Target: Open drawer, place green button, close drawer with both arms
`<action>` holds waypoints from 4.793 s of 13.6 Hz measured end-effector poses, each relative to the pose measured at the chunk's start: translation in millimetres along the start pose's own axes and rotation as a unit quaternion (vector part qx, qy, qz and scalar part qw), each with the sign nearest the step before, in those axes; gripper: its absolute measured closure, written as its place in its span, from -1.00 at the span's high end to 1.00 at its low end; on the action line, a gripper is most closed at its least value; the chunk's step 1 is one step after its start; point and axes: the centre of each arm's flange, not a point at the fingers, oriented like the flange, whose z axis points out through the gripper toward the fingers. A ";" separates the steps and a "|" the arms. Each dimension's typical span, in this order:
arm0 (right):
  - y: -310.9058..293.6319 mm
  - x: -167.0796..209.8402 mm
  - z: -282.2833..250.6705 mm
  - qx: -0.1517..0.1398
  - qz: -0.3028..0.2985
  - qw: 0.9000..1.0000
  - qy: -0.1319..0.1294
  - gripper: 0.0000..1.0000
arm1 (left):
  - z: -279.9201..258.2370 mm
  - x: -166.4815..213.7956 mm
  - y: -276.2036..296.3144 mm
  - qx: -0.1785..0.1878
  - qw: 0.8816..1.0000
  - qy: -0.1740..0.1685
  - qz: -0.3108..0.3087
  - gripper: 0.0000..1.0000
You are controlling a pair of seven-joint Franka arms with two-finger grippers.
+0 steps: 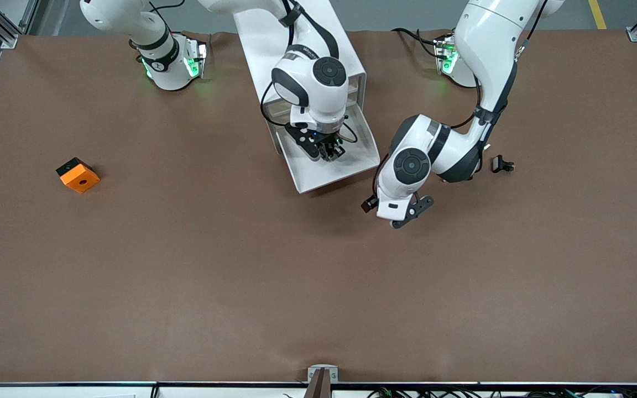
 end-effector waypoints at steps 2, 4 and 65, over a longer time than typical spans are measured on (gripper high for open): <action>0.9 -3.3 -0.1 0.000 0.004 1.000 0.000 -0.17 | 2.4 -9.8 6.1 -0.009 1.000 0.000 0.009 1.00; 2.0 -7.4 -0.3 0.000 0.009 1.000 0.000 -0.17 | 4.1 -17.5 11.0 -0.016 1.000 0.001 0.016 1.00; 329.6 644.0 -329.1 0.006 -0.433 0.898 -0.080 1.00 | -266.3 112.6 -145.8 -0.001 0.986 0.091 -0.141 1.00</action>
